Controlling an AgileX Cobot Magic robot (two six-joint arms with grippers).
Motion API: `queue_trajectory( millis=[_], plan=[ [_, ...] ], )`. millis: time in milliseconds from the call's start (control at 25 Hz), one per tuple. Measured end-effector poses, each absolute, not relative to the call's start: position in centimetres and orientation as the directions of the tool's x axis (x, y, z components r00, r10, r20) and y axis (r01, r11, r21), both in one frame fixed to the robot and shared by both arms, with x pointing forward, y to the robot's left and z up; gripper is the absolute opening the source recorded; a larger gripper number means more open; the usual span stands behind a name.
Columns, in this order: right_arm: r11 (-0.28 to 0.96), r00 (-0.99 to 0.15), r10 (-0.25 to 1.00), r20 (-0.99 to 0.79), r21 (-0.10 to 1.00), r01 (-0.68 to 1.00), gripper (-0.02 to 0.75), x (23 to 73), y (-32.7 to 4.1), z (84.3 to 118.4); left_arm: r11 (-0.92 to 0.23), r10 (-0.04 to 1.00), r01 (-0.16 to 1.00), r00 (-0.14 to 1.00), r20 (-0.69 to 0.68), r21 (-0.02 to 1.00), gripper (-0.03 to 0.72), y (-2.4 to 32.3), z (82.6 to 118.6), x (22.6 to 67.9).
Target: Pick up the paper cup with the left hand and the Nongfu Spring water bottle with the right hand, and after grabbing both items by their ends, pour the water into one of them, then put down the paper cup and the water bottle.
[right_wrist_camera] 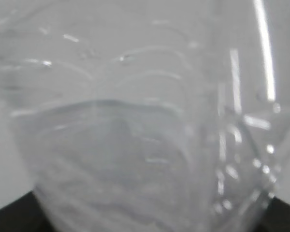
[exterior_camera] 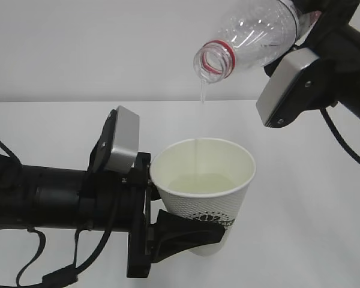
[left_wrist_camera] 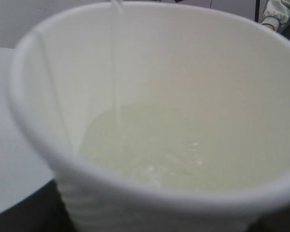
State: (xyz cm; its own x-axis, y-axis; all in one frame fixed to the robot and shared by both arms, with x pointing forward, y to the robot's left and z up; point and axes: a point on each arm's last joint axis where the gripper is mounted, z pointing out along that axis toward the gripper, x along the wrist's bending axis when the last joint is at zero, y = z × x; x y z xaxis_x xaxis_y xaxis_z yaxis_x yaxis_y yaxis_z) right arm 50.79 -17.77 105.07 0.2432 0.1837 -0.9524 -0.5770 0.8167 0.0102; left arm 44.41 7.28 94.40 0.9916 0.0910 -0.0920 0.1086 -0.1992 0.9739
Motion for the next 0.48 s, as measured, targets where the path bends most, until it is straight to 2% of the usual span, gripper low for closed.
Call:
queue_trajectory(
  millis=[480],
  plan=[
    [0.817,0.245,0.181,-0.952,0.007,-0.576,0.495,50.79,-17.77,105.07,-0.184,0.115,0.122,0.988,-0.102,0.975,0.503,7.28,94.51,44.62]
  ],
)
